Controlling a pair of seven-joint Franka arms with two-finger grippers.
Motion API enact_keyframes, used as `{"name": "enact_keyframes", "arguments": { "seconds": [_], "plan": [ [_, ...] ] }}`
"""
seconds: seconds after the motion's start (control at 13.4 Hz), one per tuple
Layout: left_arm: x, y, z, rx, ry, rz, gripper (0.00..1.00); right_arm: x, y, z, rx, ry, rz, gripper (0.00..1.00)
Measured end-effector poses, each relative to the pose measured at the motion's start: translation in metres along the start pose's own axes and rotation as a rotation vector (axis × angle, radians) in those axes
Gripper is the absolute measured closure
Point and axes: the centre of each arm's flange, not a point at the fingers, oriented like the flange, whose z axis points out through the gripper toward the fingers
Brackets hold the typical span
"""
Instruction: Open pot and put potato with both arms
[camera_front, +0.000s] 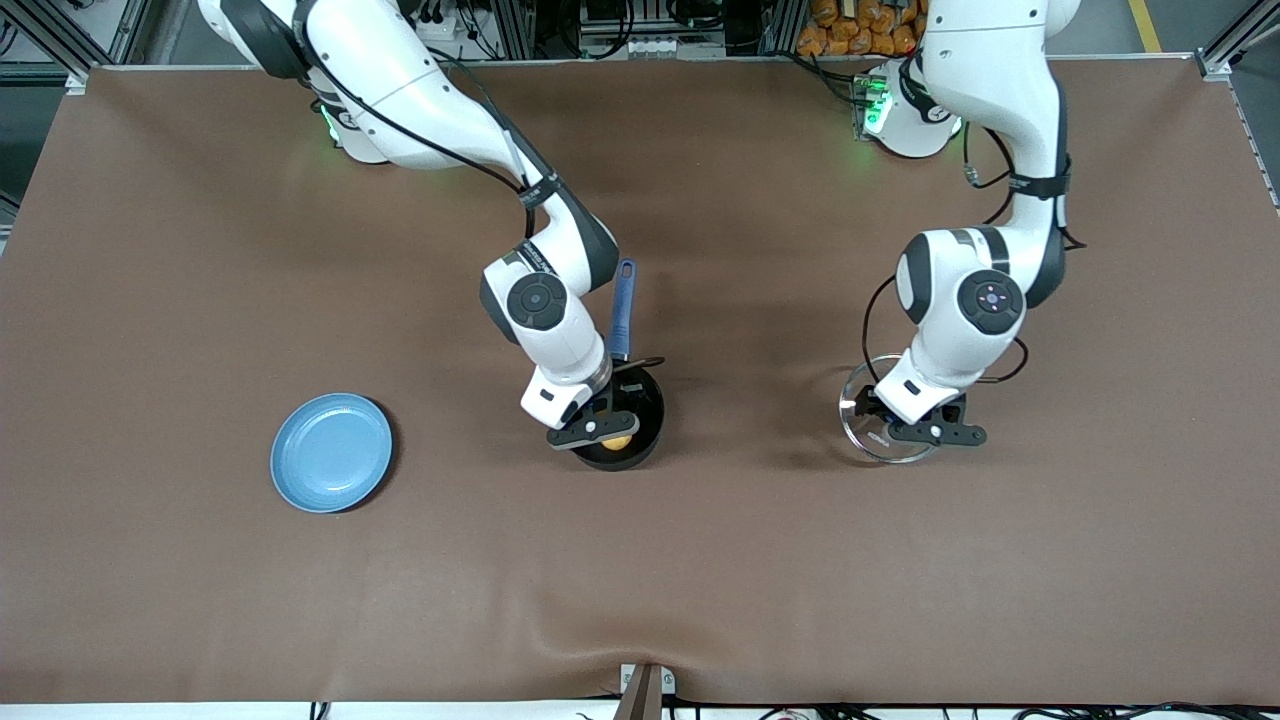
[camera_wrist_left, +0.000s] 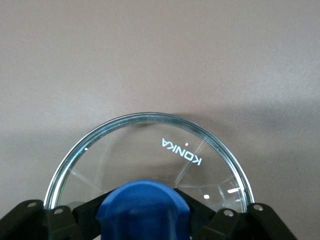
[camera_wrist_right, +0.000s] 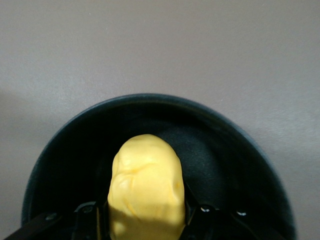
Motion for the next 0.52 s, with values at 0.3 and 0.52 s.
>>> {"name": "enact_keyframes", "arguments": {
  "seconds": [0.3, 0.52],
  "plan": [
    [-0.015, 0.004, 0.014, 0.009, 0.032, 0.002, 0.58, -0.002, 0.002, 0.012, -0.008, 0.012, -0.009, 0.45],
    [-0.012, 0.001, 0.012, 0.017, 0.085, -0.010, 0.58, -0.005, 0.002, 0.020, -0.007, 0.017, -0.002, 0.45]
  ]
}}
